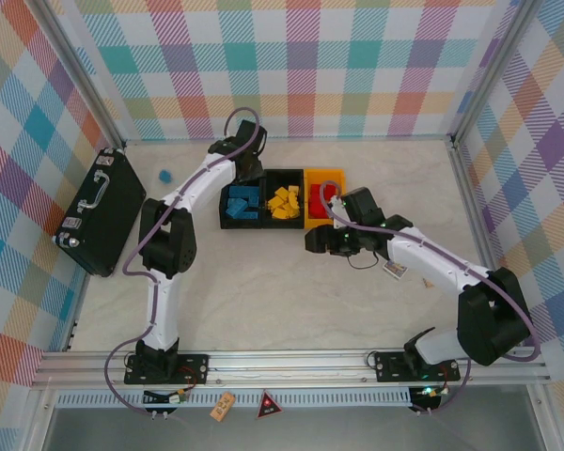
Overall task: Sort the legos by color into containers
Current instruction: Place the lego in the container.
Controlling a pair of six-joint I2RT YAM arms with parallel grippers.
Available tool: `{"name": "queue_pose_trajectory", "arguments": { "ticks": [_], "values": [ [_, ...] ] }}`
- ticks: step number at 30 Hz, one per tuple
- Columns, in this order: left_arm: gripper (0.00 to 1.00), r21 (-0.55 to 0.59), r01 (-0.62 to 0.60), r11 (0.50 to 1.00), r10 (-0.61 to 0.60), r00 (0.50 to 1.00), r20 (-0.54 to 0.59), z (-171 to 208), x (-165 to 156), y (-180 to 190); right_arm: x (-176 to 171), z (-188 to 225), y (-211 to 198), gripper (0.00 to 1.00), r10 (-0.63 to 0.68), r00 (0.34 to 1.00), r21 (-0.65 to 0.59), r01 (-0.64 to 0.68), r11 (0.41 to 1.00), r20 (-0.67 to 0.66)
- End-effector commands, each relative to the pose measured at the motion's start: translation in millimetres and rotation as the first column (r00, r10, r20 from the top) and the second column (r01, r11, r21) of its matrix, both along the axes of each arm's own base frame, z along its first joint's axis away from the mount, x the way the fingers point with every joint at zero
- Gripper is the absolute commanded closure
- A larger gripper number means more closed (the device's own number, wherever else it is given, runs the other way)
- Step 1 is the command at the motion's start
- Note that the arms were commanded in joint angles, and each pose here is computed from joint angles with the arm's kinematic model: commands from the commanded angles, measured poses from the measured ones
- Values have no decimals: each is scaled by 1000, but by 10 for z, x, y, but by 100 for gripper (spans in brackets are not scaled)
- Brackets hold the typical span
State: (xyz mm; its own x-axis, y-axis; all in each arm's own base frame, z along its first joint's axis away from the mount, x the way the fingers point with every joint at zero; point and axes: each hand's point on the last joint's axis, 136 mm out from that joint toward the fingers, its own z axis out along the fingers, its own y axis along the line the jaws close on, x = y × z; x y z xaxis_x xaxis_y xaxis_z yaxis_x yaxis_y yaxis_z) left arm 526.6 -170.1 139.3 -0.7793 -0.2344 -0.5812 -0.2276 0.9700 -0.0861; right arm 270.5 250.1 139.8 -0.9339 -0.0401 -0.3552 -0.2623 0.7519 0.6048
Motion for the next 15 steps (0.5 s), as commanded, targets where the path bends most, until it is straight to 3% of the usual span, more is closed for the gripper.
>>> {"name": "queue_pose_trajectory", "arguments": {
  "ticks": [1, 15],
  "values": [
    [66, -43, 25, 999, -23, 999, 43, 258, 14, -38, 70, 84, 41, 41, -2, 1000, 15, 2, 1000, 18],
    [52, -68, 23, 997, -24, 1000, -13, 686, -664, 311, 60, 98, 58, 40, 6, 1000, 28, -7, 1000, 22]
  ]
}}
